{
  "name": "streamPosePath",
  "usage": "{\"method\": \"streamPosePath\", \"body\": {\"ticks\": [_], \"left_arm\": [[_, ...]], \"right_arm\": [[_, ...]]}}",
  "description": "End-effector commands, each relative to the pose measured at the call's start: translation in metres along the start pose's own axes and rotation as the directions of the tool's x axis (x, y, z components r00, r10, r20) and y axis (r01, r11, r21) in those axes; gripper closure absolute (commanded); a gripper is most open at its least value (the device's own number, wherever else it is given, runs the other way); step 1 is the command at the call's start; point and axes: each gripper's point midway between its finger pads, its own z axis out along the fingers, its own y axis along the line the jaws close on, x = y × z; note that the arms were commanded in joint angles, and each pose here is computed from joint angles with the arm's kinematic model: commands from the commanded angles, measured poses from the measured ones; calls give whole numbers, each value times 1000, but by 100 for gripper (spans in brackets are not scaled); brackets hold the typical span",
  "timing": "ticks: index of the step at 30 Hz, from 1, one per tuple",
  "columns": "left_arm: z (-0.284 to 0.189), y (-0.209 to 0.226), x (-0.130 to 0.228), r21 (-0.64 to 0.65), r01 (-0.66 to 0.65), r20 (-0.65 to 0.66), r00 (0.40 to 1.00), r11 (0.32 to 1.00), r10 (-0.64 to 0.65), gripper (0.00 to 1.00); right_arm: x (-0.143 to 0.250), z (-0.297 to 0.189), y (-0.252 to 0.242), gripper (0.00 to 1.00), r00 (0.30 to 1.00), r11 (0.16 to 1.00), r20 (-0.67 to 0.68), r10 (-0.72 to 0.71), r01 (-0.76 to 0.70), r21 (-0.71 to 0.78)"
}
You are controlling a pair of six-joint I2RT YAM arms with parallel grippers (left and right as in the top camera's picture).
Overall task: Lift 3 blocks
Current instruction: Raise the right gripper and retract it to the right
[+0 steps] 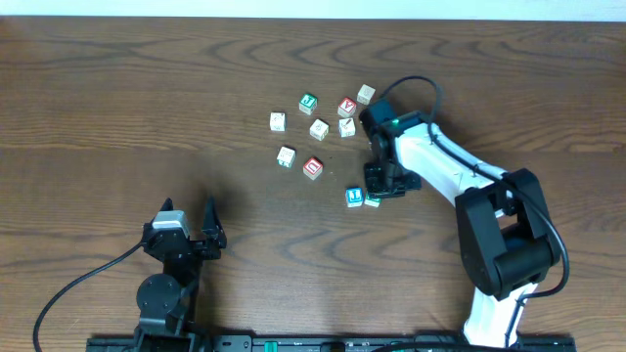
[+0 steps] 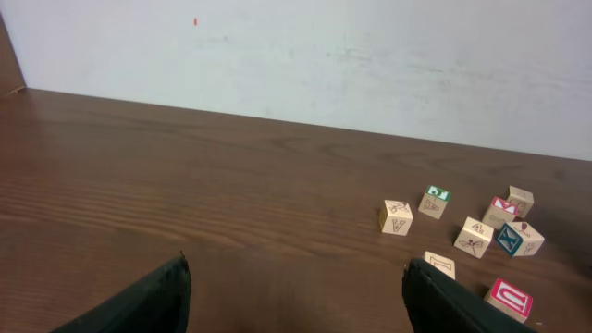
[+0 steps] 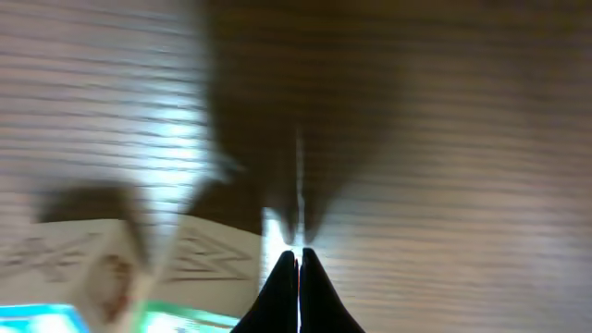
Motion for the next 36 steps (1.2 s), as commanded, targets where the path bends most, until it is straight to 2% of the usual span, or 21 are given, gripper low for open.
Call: {"method": "streamPosePath", "body": {"ticks": [1, 12, 20, 25, 29, 36], "left_arm": [[0, 6, 16, -25, 2, -50, 999, 1000, -4, 26], [0, 6, 16, -25, 2, -50, 999, 1000, -4, 26], [0, 6, 16, -25, 2, -50, 999, 1000, -4, 26], [0, 6, 16, -25, 2, -51, 999, 1000, -3, 26], [0, 6, 16, -25, 2, -50, 999, 1000, -4, 26], [0, 6, 15, -26, -3, -48, 999, 1000, 2, 26]], "right_arm": [[-3, -4, 11, 99, 999, 999, 22, -31, 32, -38], [-12, -5, 20, 99, 987, 987, 69, -145, 149, -61], [-10, -6, 29, 99, 987, 981, 62, -150, 156, -114], [-14, -5, -4, 99, 997, 998, 75, -25, 21, 53], [-32, -9, -33, 99, 987, 983, 161, 28, -57, 177], [-55, -15, -54, 99, 966, 979, 240, 99, -138, 152]]}}
